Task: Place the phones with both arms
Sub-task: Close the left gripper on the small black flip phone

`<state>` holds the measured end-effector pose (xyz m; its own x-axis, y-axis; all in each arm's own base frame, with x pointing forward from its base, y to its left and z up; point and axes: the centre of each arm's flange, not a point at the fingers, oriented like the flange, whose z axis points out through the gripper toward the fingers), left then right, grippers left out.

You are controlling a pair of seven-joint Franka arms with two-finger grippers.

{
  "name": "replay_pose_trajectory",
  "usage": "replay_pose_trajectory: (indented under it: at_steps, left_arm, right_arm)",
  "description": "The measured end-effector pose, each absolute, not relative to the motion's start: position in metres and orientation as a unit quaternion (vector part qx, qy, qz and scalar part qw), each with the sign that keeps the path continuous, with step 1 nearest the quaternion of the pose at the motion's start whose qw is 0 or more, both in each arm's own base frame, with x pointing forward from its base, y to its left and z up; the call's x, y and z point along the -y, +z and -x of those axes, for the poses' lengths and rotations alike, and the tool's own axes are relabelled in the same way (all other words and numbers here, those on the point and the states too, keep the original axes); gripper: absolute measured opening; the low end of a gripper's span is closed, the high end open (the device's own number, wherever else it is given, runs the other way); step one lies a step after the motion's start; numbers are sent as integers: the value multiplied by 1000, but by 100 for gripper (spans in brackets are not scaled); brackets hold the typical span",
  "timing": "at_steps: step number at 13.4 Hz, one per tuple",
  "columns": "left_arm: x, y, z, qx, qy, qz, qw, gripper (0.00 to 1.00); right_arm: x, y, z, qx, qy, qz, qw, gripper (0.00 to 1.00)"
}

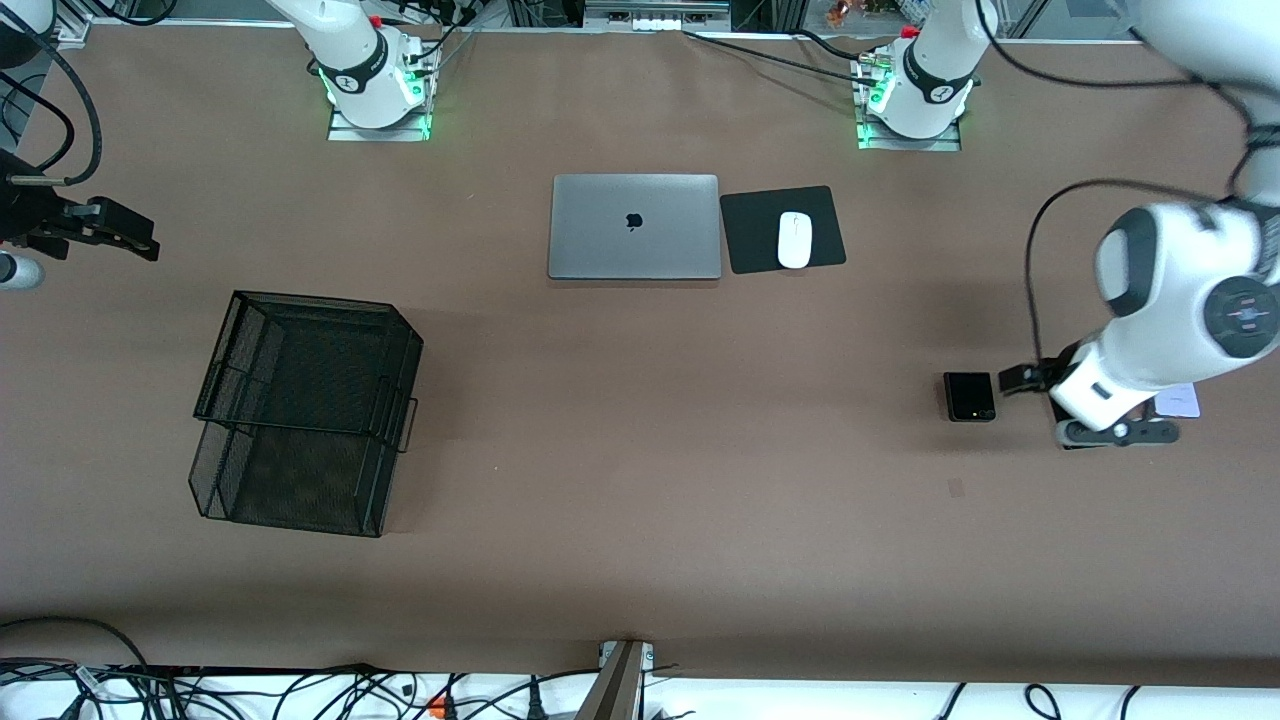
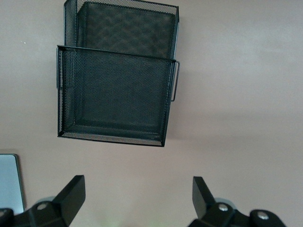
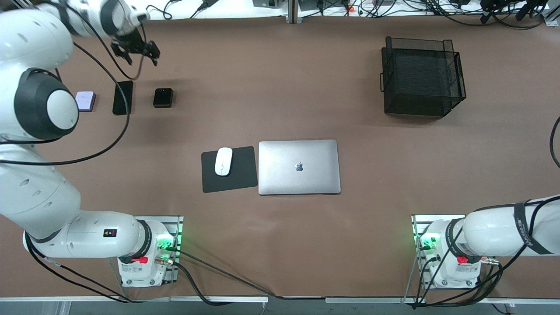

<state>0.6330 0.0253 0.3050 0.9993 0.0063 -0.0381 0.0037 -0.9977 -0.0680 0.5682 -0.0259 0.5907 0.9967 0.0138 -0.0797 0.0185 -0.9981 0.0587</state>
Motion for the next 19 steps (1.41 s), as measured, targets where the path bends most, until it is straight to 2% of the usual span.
replay_pose_trajectory:
  at_steps: [4, 9, 13, 14, 15, 16, 19]
  left_arm:
    - [-19, 218, -596, -7, -20, 999, 27, 100]
    - [-17, 165, -565, -11, -47, 999, 22, 100]
    - [-18, 159, -562, -10, -48, 999, 22, 100]
    - [-18, 160, -563, -9, -50, 998, 22, 96]
    - [-18, 163, -564, -9, -53, 998, 22, 84]
    - [-18, 168, -567, -9, -57, 998, 22, 81]
    - [-4, 180, -582, -18, -24, 999, 19, 81]
  right_arm:
    - [25, 591, -568, -9, -40, -999, 30, 100]
    - [23, 589, -569, -11, -41, -999, 30, 100]
    - [23, 589, -569, -11, -41, -999, 30, 100]
    - [23, 589, -569, -11, -41, -999, 30, 100]
    - [23, 589, -569, -11, -41, -999, 30, 100]
    - [23, 589, -569, -11, -42, -999, 30, 100]
    - [23, 589, -569, -11, -42, -999, 30, 100]
